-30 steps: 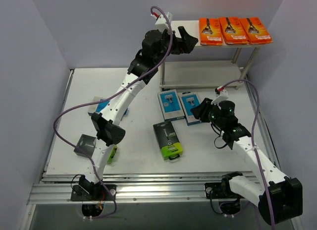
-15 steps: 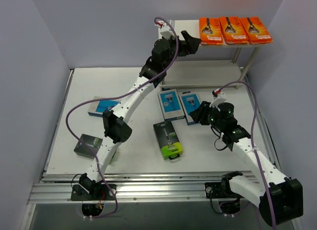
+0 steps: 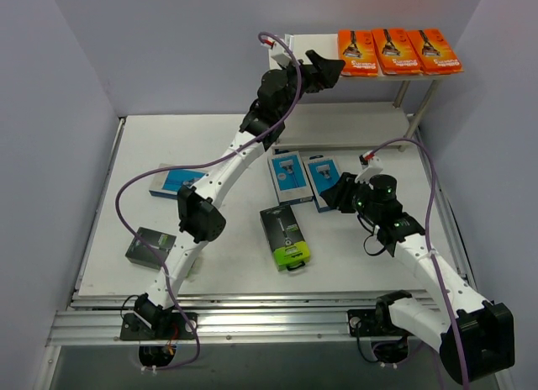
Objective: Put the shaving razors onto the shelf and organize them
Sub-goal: Place the shaving razor onto shelf
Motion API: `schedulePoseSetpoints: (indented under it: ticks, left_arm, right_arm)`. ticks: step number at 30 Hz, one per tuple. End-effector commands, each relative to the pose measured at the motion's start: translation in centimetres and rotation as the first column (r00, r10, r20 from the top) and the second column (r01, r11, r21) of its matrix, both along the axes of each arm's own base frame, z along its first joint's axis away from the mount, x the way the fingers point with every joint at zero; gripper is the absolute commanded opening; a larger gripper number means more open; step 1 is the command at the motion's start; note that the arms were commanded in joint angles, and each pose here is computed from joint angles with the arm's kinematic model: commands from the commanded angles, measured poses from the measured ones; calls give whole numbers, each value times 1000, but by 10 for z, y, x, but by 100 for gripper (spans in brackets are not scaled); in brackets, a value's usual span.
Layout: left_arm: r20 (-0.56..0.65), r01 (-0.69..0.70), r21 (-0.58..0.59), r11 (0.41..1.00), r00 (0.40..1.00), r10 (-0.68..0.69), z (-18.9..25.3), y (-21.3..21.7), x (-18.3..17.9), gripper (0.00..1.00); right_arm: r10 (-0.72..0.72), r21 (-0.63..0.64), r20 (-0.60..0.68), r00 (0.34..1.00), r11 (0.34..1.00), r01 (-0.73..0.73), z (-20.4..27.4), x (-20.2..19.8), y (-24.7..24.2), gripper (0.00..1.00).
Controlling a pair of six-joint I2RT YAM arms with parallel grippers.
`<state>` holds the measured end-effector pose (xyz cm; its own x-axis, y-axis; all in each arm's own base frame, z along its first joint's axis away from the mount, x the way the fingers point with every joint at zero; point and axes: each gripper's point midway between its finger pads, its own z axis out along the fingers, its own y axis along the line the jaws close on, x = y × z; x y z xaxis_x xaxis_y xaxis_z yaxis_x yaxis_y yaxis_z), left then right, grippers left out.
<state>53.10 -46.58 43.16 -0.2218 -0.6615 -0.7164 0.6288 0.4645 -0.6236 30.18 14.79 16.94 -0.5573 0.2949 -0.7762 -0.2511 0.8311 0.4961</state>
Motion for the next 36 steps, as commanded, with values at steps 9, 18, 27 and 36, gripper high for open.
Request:
schedulePoseSetpoints:
  ticks: [9, 18, 27, 36]
  left_arm:
    - [61, 102, -129, 986, 994, -94, 18, -14, -14, 94]
    - [84, 143, -164, 976, 988, -131, 19, -23, -21, 94]
    - [81, 164, -187, 968, 985, -151, 16, -29, -24, 94]
    - [96, 175, -190, 966, 983, -159, 19, -32, -29, 94]
  right_arm:
    - [29, -14, 22, 999, 999, -29, -2, 1, 4, 38]
    - [34, -15, 14, 999, 999, -34, -7, 1, 4, 38]
    - [37, -14, 14, 999, 999, -37, -7, 1, 5, 39]
    - [38, -16, 13, 999, 999, -37, -8, 1, 5, 39]
